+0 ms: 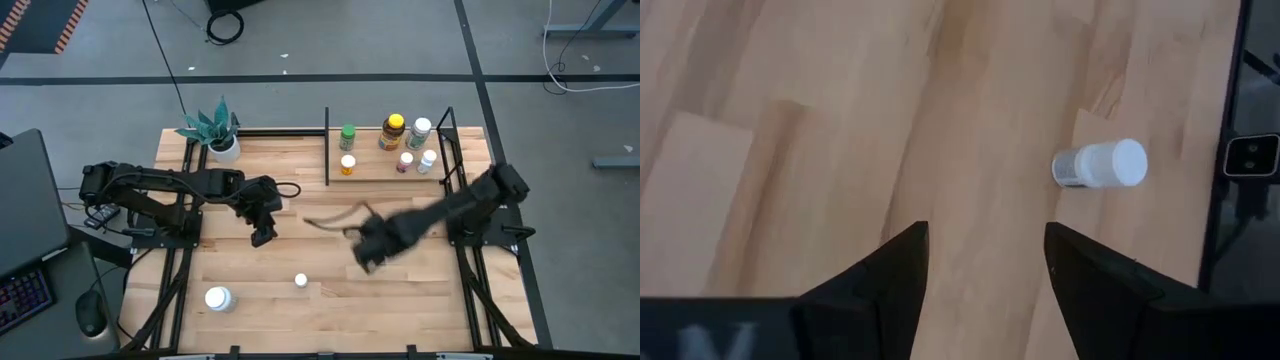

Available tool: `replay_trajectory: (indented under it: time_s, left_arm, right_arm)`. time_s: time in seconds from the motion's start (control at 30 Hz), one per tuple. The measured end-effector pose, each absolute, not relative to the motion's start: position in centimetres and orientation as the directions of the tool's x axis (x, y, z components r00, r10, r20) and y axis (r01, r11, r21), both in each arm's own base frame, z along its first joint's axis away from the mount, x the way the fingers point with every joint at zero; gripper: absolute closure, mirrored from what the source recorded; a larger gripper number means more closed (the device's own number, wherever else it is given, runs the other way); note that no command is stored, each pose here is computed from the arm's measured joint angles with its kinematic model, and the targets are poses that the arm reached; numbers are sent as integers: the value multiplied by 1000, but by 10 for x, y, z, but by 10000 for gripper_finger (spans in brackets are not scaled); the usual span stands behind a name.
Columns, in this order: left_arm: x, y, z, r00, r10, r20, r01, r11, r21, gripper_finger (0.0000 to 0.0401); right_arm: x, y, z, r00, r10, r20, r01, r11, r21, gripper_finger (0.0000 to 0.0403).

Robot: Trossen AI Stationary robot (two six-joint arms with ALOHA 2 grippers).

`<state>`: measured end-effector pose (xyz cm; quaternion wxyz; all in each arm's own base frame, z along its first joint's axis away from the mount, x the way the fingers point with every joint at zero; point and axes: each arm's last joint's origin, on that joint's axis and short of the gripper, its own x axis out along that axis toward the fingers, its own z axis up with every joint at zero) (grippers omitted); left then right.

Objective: Pick and place medicine bottles onto shelf by color
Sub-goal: Put the white pill bottle on the shelf

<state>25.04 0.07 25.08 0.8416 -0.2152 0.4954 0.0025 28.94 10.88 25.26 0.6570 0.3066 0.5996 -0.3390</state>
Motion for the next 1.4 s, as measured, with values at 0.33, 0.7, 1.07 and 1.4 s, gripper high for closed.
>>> replay_trajectory:
  time_s: [0.33,0.7,1.07,1.4]
  left_arm:
    - [247,-1,249,470,-266,-841,-254,872,-418,208]
    - [248,0,249,481,-228,-846,-298,865,-403,222]
    - [248,0,249,480,-229,-847,-350,835,-424,225]
    - [248,0,250,482,-228,-846,-343,840,-421,228]
  right_arm:
    - [279,-19,300,186,-101,-977,523,852,11,192]
    - [268,-93,290,93,-127,-988,198,974,-107,191]
    - [268,-134,269,19,-120,-993,165,980,-115,191]
    - [254,-159,270,15,-131,-991,207,970,-125,190]
